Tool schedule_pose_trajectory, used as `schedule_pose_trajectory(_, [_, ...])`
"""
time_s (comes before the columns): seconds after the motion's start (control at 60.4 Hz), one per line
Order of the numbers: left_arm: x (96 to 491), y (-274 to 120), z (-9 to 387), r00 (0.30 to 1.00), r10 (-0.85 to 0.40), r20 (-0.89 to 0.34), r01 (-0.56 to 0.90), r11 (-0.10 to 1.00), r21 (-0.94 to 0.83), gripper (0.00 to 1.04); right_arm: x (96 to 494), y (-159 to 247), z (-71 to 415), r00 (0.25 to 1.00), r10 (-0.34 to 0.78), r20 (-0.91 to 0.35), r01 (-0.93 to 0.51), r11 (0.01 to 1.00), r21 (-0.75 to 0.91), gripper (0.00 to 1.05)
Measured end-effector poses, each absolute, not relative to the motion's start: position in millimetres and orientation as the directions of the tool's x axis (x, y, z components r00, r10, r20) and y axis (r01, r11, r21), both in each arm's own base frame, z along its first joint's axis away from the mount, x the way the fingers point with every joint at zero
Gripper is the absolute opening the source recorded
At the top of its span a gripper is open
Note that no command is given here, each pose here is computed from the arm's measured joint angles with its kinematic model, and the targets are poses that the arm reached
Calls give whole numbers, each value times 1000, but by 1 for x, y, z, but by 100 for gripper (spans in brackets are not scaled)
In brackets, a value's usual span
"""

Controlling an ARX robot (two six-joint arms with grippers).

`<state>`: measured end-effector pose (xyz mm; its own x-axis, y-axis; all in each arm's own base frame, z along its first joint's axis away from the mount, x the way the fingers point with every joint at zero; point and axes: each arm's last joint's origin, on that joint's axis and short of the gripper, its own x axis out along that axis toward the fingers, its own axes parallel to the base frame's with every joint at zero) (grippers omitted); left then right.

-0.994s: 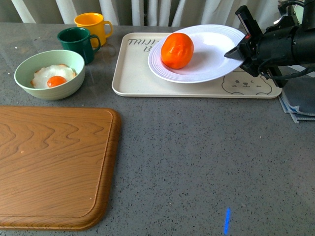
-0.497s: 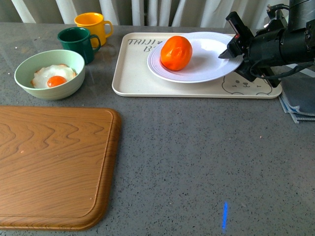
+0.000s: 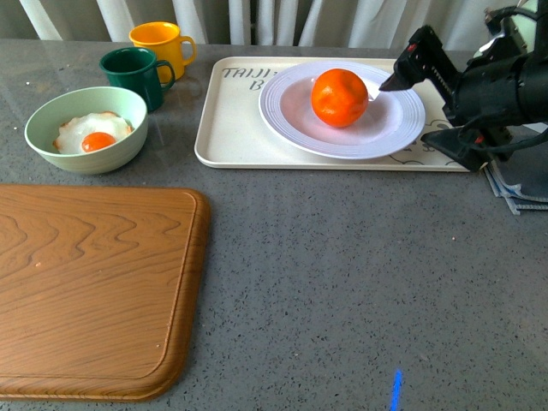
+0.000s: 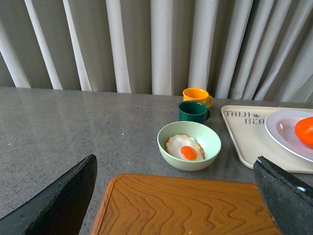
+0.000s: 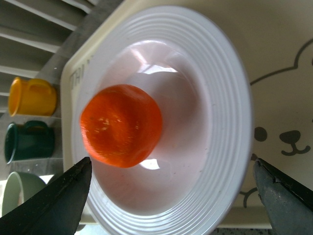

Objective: Place orange and plate with both arms

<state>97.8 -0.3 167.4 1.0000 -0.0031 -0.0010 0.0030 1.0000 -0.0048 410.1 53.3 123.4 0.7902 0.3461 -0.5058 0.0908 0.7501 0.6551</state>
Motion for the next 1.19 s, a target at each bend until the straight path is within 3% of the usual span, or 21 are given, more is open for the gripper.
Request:
schedule_pose_trajectory(0.331, [98,0,167,1000,-3,-1,3,1000,-5,96,329,55,198,842,397,-366,-142,816,560,96])
schedule_pose_trajectory(0.431, [98,0,167,1000,-3,-1,3,1000,-5,96,296,56,207,980,145,-134,-100,951,293,80])
schedule_pose_trajectory(0.514, [98,0,167,1000,-3,-1,3,1000,-5,96,259,46,209,999,32,-33,-26,988,149,66])
schedule_pose_trajectory(0.629, [98,0,167,1000,-3,-1,3,1000,-5,96,221,31,206,1000,3,1,-3,998,59,47])
schedule_pose_trajectory(0.895, [98,0,167,1000,-3,-1,3,1000,-5,96,187,17,186,1000,5,-13,-5,1000,11,1])
schedule_pose_trajectory(1.193, [98,0,167,1000,-3,-1,3,1000,-5,96,159,0,176,1000,-3,-13,4,1000,6,2])
